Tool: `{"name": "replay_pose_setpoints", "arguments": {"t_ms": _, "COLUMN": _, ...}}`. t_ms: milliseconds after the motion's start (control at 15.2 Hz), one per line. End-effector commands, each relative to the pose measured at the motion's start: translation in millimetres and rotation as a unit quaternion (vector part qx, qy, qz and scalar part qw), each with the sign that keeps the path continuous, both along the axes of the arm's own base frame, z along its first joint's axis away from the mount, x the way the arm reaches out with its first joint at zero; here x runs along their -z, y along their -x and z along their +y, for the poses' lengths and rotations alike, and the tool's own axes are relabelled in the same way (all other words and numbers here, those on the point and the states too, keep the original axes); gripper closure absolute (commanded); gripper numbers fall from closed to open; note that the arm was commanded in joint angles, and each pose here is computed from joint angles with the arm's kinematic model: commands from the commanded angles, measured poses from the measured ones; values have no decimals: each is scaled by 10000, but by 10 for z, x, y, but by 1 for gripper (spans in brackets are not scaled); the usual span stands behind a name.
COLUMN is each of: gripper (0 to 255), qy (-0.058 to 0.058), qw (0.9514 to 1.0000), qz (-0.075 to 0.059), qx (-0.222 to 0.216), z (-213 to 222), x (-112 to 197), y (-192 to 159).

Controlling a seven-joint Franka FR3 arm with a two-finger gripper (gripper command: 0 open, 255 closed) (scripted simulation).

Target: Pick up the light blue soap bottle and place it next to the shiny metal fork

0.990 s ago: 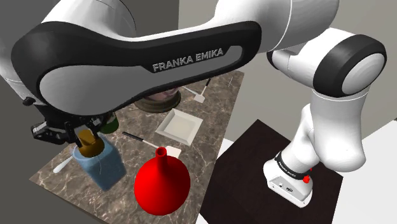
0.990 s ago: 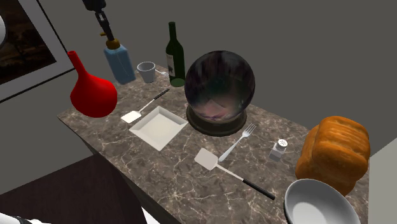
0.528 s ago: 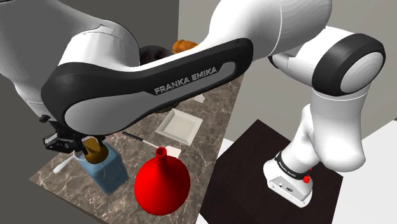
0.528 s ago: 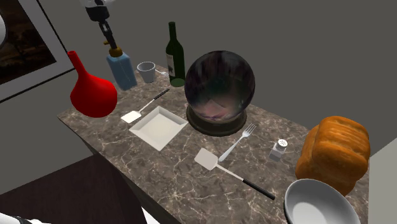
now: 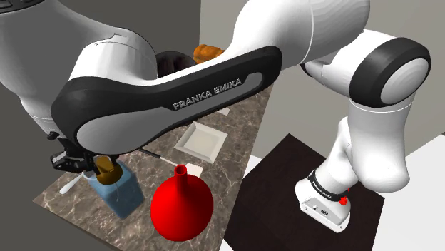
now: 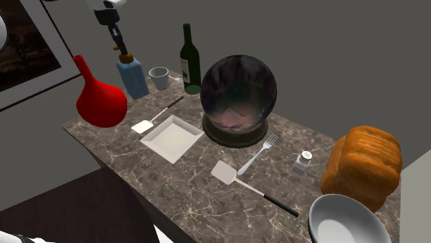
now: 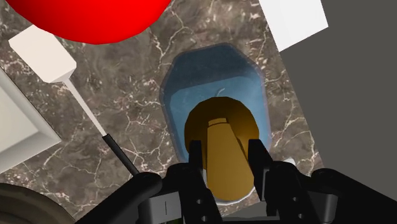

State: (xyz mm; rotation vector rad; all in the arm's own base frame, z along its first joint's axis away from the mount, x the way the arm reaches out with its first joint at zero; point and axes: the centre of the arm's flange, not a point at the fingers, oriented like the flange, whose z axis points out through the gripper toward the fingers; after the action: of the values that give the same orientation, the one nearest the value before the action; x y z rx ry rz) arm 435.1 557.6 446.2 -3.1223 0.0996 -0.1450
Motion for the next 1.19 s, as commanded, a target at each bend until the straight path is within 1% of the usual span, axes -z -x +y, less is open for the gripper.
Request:
{"name": "replay_pose_setpoints", "arguments": {"t_ms": 0, "gripper": 0, "qy": -3, "qw": 10000, "qz": -3, "qx": 0, "z": 0, "x": -4, "y": 0}}
{"name": "replay_pose_setpoints", "arguments": {"t_ms": 330, "gripper": 0, "qy": -3, "qw": 10000, "qz": -3, "qx": 0, "z": 0, "x": -4, "y": 0}}
{"name": "replay_pose_setpoints", "arguments": {"t_ms": 594, "gripper": 0, "qy": -3, "qw": 10000, "qz": -3, "qx": 0, "z": -6, "x": -501, "y": 46}}
{"name": "replay_pose_setpoints", "arguments": {"t_ms": 1122, "gripper": 0, "qy": -3, "qw": 10000, "qz": -3, "qx": 0, "z": -6, "x": -501, "y": 46}}
